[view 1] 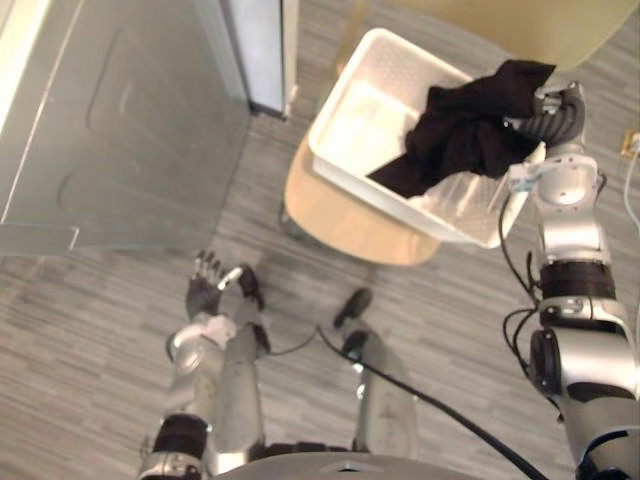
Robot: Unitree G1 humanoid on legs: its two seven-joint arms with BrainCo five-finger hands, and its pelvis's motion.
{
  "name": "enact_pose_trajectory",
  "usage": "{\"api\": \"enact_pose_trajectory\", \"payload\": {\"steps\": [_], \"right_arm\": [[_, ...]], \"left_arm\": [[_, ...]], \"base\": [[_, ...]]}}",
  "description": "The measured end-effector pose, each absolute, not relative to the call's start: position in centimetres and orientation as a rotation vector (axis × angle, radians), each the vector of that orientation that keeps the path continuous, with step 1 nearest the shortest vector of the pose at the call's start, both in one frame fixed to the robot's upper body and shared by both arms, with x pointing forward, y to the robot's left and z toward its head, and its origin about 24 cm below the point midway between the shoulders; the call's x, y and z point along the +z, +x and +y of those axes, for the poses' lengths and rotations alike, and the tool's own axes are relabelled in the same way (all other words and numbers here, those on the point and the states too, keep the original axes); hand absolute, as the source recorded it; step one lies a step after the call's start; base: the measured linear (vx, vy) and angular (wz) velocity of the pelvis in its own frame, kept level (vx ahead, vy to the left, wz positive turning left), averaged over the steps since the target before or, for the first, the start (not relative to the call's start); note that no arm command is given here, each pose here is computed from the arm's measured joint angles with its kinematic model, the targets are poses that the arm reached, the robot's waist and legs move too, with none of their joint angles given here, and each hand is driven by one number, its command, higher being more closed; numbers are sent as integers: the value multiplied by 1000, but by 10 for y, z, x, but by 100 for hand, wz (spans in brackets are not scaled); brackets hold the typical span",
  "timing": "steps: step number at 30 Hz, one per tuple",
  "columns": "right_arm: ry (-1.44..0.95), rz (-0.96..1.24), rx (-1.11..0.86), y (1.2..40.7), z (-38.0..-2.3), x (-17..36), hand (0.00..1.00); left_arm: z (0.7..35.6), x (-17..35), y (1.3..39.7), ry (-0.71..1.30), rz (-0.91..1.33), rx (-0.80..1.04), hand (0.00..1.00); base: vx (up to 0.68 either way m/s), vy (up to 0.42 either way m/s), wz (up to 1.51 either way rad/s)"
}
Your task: Pick up the laundry basket with both hands and put the clothes into the washing machine.
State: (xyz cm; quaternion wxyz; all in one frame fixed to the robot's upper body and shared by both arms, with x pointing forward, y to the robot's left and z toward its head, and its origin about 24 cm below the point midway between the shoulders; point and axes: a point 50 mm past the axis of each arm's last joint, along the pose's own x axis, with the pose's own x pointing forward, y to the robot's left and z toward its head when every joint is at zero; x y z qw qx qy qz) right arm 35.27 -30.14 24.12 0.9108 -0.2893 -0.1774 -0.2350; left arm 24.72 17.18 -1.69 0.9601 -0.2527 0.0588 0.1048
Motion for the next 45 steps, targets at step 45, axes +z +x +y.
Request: {"api": "enact_pose_trajectory", "payload": {"steps": [45], "right_arm": [[-261, -1090, 40, 286, -141, 314, 100]], "left_arm": [[-14, 190, 362, 414, -453, -172, 0]], "base": [[-31, -76, -6]]}}
